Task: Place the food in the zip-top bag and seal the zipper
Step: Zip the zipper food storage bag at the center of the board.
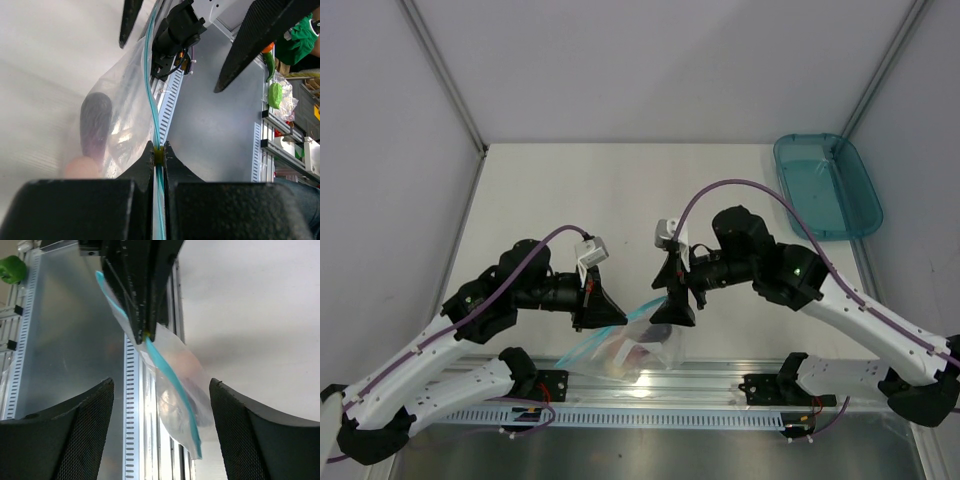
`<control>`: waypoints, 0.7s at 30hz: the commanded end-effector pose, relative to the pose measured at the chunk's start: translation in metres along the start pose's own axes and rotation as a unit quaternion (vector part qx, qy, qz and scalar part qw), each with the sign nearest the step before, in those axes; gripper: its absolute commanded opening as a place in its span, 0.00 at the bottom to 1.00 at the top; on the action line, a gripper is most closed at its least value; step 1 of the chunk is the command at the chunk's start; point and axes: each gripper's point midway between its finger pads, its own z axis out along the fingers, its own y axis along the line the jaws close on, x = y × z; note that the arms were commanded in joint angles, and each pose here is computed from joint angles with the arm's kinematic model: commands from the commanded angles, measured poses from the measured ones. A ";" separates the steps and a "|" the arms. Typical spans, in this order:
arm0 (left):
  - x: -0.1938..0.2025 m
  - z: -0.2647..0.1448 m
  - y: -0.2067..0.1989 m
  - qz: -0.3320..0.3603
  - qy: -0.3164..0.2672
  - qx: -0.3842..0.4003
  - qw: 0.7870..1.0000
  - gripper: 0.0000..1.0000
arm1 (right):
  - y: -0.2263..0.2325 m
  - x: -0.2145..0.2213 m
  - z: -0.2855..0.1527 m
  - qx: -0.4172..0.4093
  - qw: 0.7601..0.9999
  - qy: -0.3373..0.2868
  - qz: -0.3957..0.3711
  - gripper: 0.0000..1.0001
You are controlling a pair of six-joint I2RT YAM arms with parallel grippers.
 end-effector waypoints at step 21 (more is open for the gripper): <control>-0.003 -0.002 -0.007 0.016 -0.012 0.019 1.000 0.01 | 0.012 0.014 0.046 -0.109 0.991 0.074 0.008 0.63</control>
